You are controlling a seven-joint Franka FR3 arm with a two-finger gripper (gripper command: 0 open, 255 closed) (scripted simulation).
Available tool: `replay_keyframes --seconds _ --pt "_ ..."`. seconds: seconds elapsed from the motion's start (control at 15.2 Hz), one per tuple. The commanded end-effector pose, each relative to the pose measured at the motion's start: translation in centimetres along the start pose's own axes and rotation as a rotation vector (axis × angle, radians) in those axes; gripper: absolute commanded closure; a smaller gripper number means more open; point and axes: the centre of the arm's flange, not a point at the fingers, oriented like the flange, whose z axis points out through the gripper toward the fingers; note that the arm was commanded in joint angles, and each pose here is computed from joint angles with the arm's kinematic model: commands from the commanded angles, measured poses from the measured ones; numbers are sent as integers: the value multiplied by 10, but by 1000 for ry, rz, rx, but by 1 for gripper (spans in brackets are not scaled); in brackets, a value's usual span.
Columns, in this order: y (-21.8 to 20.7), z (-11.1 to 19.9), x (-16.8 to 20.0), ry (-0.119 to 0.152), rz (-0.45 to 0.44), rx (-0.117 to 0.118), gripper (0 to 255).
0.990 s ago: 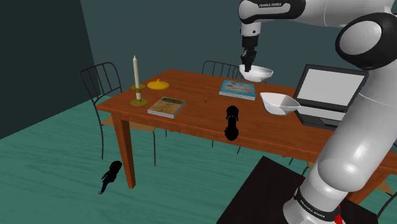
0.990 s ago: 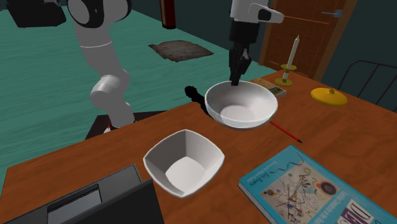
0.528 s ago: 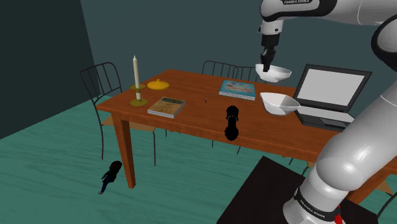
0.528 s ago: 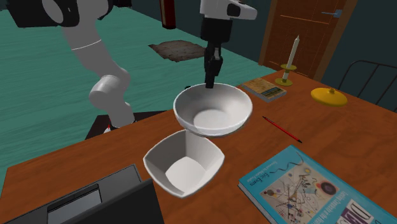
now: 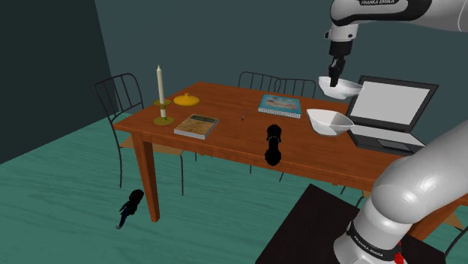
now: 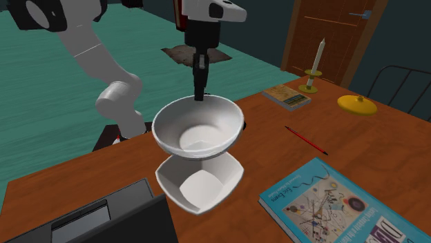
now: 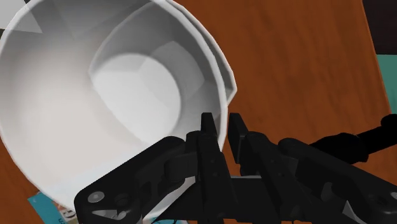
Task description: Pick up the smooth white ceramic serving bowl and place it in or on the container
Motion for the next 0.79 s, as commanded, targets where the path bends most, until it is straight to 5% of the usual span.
replay_keyframes --seconds 0.0,0.73 --pt "-1 10 0 0 -1 -1 255" --pt "-9 67 6 0 -1 -1 255"
